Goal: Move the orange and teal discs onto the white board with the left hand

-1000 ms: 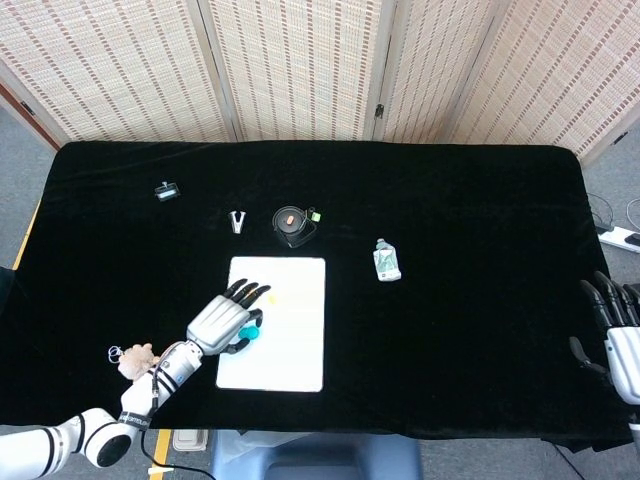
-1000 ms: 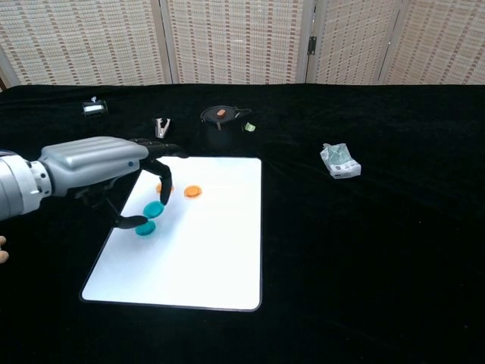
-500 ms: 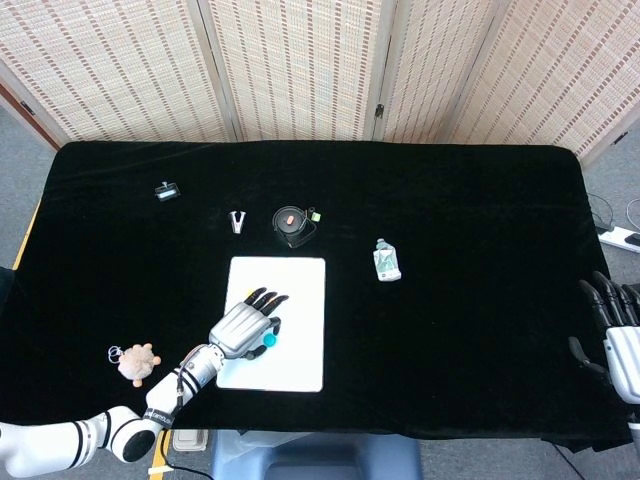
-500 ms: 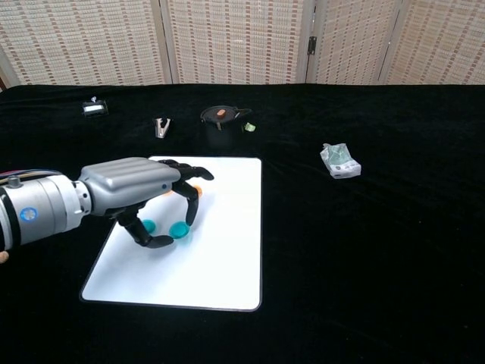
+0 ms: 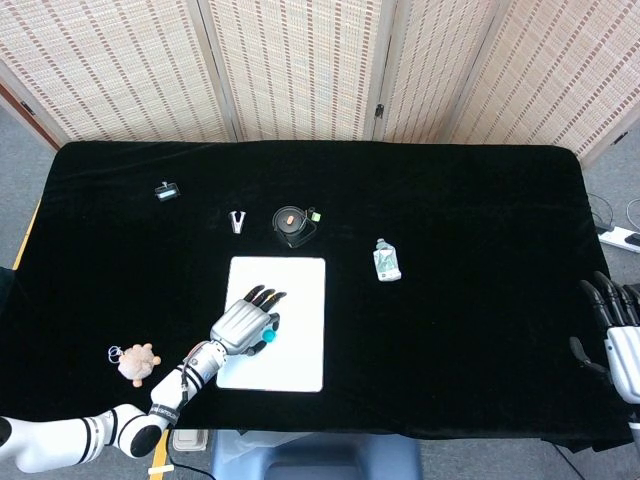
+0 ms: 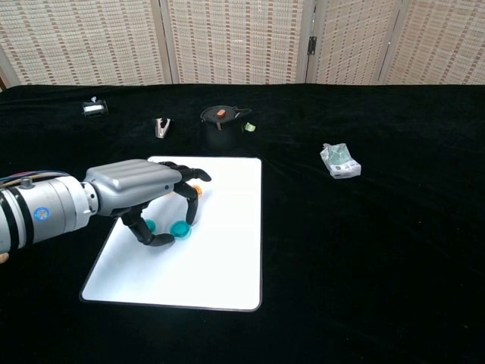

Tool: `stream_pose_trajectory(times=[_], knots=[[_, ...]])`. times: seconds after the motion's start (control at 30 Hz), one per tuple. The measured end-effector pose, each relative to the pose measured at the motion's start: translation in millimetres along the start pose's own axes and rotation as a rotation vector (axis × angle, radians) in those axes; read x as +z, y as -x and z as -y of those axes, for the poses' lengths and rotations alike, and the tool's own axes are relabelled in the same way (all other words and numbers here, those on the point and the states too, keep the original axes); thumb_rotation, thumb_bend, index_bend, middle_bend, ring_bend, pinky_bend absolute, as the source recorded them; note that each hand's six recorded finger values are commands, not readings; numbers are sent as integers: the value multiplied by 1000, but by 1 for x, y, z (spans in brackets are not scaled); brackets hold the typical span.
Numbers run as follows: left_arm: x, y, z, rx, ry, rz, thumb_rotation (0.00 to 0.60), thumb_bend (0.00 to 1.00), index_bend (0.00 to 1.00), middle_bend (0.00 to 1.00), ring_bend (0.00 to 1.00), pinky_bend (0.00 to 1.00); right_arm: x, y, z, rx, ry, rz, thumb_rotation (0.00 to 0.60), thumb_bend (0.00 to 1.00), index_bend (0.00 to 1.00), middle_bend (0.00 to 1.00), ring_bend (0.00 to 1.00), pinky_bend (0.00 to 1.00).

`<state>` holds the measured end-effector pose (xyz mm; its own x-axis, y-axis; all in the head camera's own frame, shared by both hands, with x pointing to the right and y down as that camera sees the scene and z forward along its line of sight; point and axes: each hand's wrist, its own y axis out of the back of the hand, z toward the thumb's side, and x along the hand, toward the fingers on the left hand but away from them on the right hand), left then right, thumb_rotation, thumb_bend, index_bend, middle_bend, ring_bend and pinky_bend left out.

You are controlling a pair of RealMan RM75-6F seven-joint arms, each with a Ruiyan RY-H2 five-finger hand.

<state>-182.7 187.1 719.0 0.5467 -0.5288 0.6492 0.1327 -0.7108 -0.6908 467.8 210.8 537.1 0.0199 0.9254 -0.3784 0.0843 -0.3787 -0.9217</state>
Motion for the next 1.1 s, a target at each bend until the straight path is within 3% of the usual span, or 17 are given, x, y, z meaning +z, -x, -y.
stream_pose_trajectory(times=[0.33,0.53,0.8,0.93,1.1], knots=[[2,3,-8,24,23,2,600,418,240,31,0,0,0,1,-1,-4,1,0,600,425,0,0,0,0],[-18,18,-34,117,107,-45,600,418,197,31,0,0,-4,2,-4,-6,2,9,600,426,0,0,0,0],[-96,76,-73,314,182,-252,600,418,192,31,0,0,-8,4,-2,20,50,5,600,426,0,0,0,0],[-132,116,-78,382,187,-372,600,418,194,31,0,0,-9,7,1,39,87,-6,600,426,0,0,0,0],[-157,165,-71,446,179,-490,600,419,194,31,0,0,-3,9,6,47,111,-43,600,426,0,0,0,0]])
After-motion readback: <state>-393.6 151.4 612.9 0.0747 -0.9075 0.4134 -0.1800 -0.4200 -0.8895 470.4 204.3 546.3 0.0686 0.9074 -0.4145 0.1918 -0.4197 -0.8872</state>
